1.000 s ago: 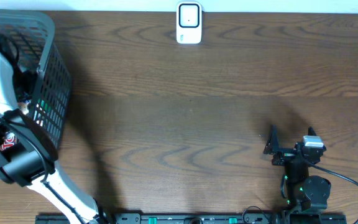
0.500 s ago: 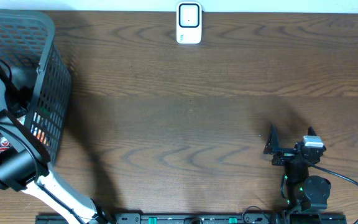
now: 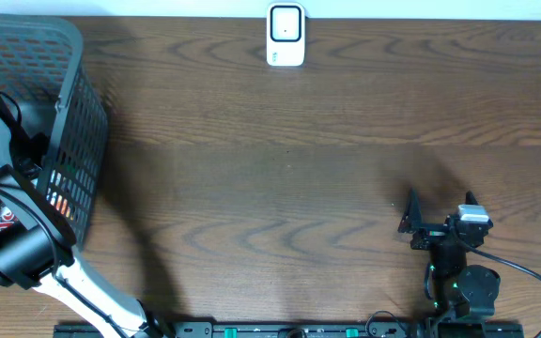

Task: Scan the item barcode
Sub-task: 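Grasp the green-capped Knorr jar with the left gripper and lift, then carry the jar with the left gripper to the white scanner, then release the jar onto the table in front of the scanner, then reach the left gripper back into the basket toward the orange packet, then grasp the orange snack packet with the left gripper and lift out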

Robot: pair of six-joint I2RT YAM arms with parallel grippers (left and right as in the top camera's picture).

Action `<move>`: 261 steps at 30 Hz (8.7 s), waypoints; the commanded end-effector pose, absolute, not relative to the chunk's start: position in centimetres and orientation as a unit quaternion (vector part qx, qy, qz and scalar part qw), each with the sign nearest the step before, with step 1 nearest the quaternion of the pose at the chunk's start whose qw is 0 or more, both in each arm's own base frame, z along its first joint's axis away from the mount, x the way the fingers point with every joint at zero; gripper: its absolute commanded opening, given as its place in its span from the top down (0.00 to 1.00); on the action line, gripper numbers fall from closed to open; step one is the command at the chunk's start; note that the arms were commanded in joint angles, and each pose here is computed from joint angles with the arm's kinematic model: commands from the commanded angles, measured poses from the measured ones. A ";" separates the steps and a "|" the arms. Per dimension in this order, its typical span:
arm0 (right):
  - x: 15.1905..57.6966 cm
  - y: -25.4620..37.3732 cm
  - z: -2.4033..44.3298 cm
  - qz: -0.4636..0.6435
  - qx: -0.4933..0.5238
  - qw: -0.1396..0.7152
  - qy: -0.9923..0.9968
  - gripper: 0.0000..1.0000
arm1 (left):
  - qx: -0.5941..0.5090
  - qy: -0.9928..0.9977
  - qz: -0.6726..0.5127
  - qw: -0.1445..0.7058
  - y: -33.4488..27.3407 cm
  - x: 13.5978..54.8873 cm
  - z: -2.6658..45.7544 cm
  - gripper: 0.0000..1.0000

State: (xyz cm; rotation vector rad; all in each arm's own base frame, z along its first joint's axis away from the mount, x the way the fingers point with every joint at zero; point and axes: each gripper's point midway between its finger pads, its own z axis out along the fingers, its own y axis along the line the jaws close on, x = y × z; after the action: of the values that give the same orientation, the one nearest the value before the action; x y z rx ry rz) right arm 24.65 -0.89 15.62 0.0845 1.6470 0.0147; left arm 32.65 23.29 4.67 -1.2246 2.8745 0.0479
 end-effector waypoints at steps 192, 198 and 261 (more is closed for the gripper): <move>24.6 -0.8 15.6 0.004 0.032 0.680 0.733 0.01 | -0.796 0.601 0.047 0.056 21.8 25.2 5.1 0.02; 24.6 -0.8 15.6 0.004 0.032 0.680 0.733 0.01 | -0.800 0.597 0.054 0.025 21.5 24.9 2.9 0.02; 24.6 -0.8 15.6 0.004 0.032 0.680 0.733 0.01 | -0.334 0.834 -0.310 0.312 -2.9 30.8 32.2 0.34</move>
State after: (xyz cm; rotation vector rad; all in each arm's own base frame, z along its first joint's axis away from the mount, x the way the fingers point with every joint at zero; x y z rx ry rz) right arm 24.65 -0.89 15.63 0.0851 1.6466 0.0147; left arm 30.46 -1.42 34.94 -0.9805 2.0684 -0.9401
